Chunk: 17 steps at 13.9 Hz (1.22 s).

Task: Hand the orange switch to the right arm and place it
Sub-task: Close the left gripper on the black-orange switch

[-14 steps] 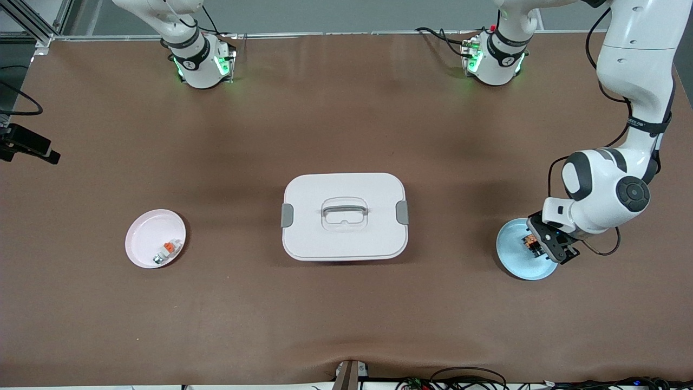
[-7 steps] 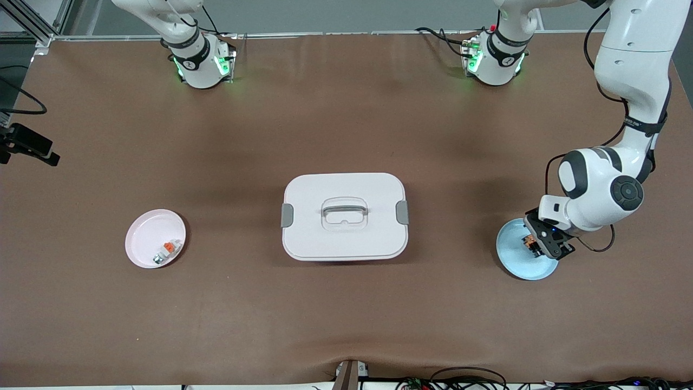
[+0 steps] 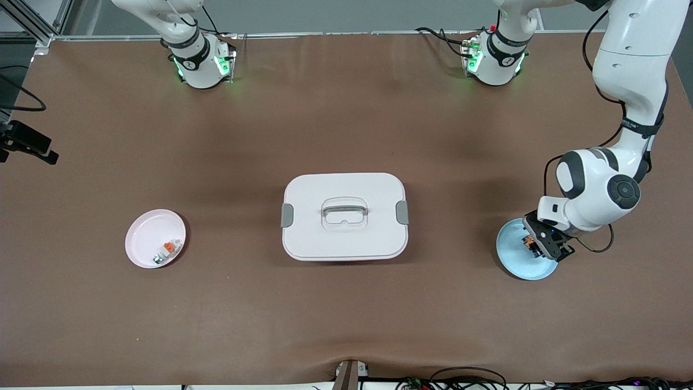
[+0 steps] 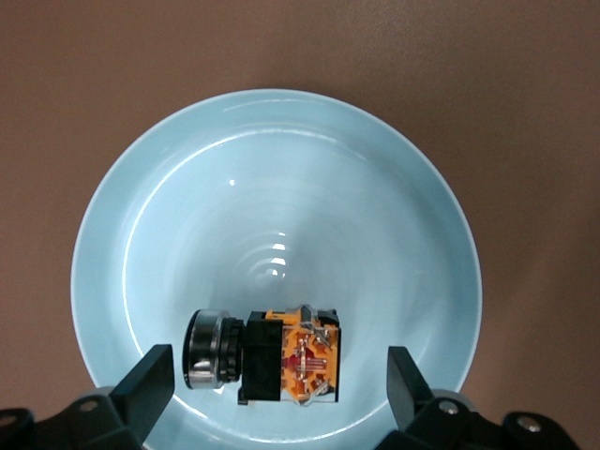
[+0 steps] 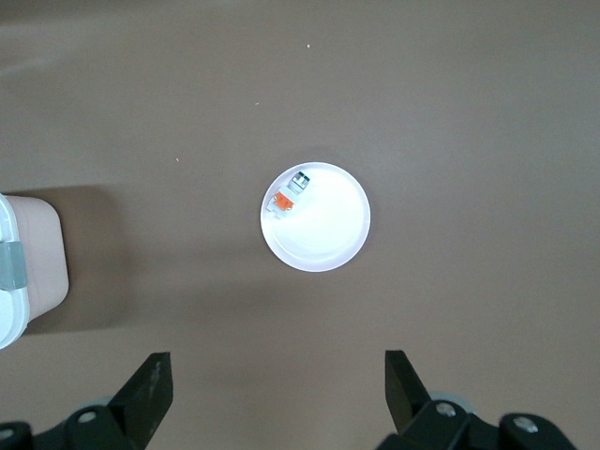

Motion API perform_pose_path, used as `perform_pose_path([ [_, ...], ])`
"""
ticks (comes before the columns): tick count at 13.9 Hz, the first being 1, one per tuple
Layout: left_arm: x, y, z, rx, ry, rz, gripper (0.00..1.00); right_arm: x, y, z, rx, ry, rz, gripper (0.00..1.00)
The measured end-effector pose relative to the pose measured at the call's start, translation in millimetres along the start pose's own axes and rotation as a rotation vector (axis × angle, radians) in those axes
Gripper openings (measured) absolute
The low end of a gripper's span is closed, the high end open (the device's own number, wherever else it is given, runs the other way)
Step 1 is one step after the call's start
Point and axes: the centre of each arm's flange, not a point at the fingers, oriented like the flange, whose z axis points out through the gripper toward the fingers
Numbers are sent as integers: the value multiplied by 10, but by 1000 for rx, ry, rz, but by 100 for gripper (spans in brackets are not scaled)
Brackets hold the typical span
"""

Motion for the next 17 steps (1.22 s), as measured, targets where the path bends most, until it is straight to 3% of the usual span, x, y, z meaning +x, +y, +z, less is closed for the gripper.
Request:
perform_pose_path([
  [15, 7, -20, 141, 55, -19, 63, 100, 15, -47, 18, 1, 3, -8, 100],
  [17, 18, -11, 158, 54, -19, 66, 96, 17, -48, 16, 1, 5, -8, 100],
])
